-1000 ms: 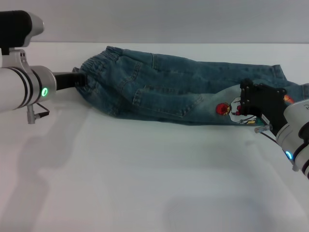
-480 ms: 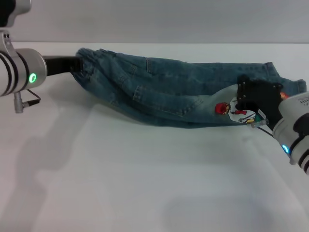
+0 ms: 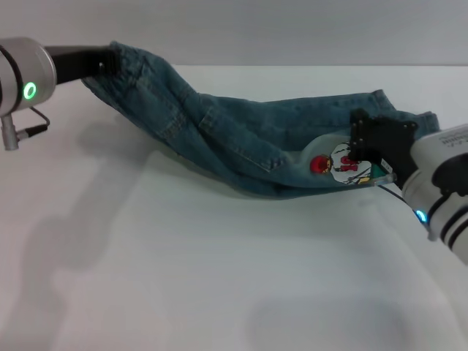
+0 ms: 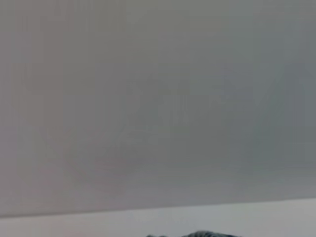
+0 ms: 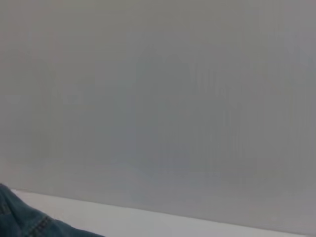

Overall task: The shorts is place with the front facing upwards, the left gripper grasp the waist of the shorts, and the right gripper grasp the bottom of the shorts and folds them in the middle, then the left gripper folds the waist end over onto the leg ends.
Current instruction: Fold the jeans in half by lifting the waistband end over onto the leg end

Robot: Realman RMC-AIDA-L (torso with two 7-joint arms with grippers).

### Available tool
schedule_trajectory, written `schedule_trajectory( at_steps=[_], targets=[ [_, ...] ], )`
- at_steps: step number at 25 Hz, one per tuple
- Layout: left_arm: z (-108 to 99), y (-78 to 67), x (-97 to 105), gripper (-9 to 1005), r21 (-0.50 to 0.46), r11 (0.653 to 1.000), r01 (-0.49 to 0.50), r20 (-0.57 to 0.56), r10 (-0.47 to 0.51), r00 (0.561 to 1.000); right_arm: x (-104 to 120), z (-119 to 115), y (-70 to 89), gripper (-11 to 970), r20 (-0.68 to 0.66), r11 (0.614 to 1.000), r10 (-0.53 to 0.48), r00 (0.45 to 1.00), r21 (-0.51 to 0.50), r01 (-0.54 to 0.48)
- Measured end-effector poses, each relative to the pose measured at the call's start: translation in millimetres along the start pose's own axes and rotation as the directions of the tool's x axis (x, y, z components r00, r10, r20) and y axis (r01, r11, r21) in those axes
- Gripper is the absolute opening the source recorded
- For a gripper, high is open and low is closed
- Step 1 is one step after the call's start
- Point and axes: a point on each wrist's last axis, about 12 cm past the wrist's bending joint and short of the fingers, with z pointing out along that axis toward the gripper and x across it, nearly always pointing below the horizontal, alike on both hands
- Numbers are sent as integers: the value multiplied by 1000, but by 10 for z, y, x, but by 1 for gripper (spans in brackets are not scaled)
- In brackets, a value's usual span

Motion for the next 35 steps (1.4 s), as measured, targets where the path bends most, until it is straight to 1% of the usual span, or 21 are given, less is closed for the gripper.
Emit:
schedule_trajectory(
  at_steps=[3,9,14,17,18,19,26,35],
  targets=[
    [-116,-56,-75,52,13,1000,-11,31,10,999,10,56,39,0,-16,1000,9,1000,-25,-9],
    [-258,-146,-158,48,37,999,-26,76,23,997,-8,197,136,-1,-43,996,14,999,-87,-18],
    [-319,-231,-194,48,58,997,-45,90,39,995,-51,273,243,-1,-47,991,-4,999,-134,-3],
    [-347,-297,-215,48,76,995,-58,100,50,994,-50,292,330,-1,-59,985,5,998,-171,-15],
    [-347,-297,-215,48,76,995,-58,100,50,994,-46,297,354,-1,-64,983,5,998,-183,-16],
    [-374,-346,-232,48,89,994,-68,111,58,992,-40,300,370,-1,-68,982,2,998,-190,-15],
    [-457,-410,-282,48,104,991,-83,137,68,988,-61,334,521,-1,-81,968,-2,997,-249,-18],
    [-468,-441,-308,48,113,990,-89,147,72,987,-179,444,748,-1,-89,939,-16,996,-342,-15]
  ],
)
